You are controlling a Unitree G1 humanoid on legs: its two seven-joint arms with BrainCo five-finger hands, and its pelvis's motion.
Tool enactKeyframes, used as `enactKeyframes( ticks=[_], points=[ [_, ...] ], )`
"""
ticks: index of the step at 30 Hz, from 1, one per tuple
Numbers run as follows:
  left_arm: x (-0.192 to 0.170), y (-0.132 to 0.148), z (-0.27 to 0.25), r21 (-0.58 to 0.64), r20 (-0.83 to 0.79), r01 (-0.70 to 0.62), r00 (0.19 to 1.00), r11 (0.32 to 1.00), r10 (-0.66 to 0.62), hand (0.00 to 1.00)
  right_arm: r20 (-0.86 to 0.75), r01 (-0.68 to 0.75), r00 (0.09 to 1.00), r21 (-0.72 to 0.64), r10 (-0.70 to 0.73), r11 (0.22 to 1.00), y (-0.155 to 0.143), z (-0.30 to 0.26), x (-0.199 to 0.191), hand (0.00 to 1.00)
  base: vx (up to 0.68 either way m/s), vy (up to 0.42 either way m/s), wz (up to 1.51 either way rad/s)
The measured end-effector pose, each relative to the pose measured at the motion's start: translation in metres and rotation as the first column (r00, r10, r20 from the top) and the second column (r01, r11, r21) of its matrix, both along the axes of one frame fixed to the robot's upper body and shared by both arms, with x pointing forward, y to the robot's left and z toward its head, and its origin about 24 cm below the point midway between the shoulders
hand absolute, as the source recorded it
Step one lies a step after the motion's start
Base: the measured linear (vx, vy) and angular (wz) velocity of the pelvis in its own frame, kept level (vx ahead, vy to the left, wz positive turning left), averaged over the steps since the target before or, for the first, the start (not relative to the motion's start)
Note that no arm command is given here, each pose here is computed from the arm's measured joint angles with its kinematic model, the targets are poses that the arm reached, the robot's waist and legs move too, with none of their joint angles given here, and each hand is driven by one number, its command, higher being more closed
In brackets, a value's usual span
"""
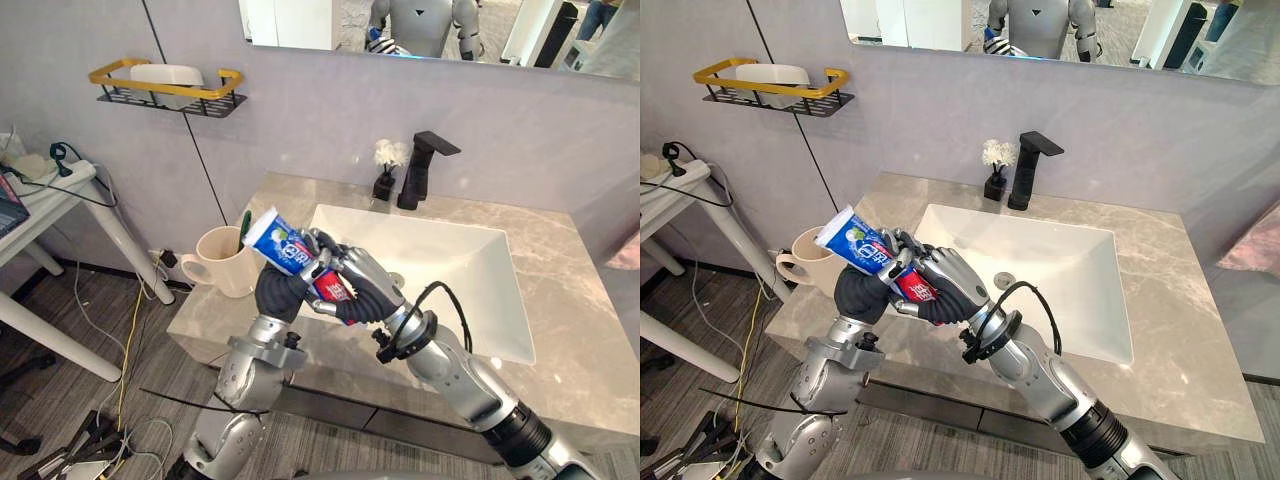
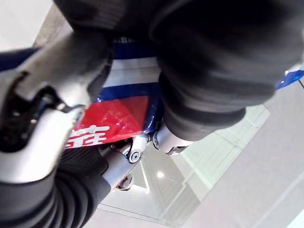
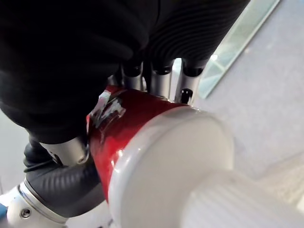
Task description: Organize washtable
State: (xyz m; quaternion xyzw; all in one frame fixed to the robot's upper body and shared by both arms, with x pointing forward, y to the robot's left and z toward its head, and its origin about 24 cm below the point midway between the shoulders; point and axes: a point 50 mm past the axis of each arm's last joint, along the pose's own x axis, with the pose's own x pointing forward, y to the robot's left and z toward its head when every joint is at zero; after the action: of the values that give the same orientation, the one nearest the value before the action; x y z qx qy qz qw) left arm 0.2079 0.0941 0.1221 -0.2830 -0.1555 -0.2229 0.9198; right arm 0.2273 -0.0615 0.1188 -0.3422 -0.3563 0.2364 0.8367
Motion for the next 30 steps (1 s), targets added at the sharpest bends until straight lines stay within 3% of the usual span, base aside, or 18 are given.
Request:
enactKeyframes(
  ticks=[9, 14, 19, 27, 30],
  points=[
    [0.001, -0.004, -0.001, 0.071, 0.010, -0.004, 1.000, 0.997, 0.004, 1.00, -0.081, 0.071, 0.995, 0.087, -0.064, 0.994, -0.009, -0.010, -0.009, 0.00, -0.02, 0.008, -0.06],
    [0.007, -0.006, 0.010, 0.027, 0.053, -0.025, 0.998, 0.999, 0.023, 1.00, -0.095, 0.180, 0.981, 0.152, -0.167, 0.972, -0.027, -0.005, -0.003, 0.00, -0.04, 0.011, -0.17],
    [0.012, 0.015, 0.017, 0.005, 0.096, -0.131, 0.987, 0.991, 0.130, 1.00, -0.184, 0.508, 0.861, 0.242, -0.475, 0.827, -0.098, 0.000, 0.014, 0.00, -0.03, 0.006, -0.15],
    [0.011, 0.018, 0.022, -0.008, 0.124, -0.156, 0.980, 0.988, 0.156, 1.00, -0.202, 0.588, 0.809, 0.293, -0.552, 0.754, -0.126, 0.004, 0.013, 0.00, 0.00, -0.009, -0.10],
    [0.010, 0.024, 0.029, -0.009, 0.158, -0.189, 0.969, 0.982, 0.188, 1.00, -0.157, 0.653, 0.749, 0.339, -0.643, 0.678, -0.150, 0.016, 0.007, 0.00, 0.00, 0.000, 0.00]
  ],
)
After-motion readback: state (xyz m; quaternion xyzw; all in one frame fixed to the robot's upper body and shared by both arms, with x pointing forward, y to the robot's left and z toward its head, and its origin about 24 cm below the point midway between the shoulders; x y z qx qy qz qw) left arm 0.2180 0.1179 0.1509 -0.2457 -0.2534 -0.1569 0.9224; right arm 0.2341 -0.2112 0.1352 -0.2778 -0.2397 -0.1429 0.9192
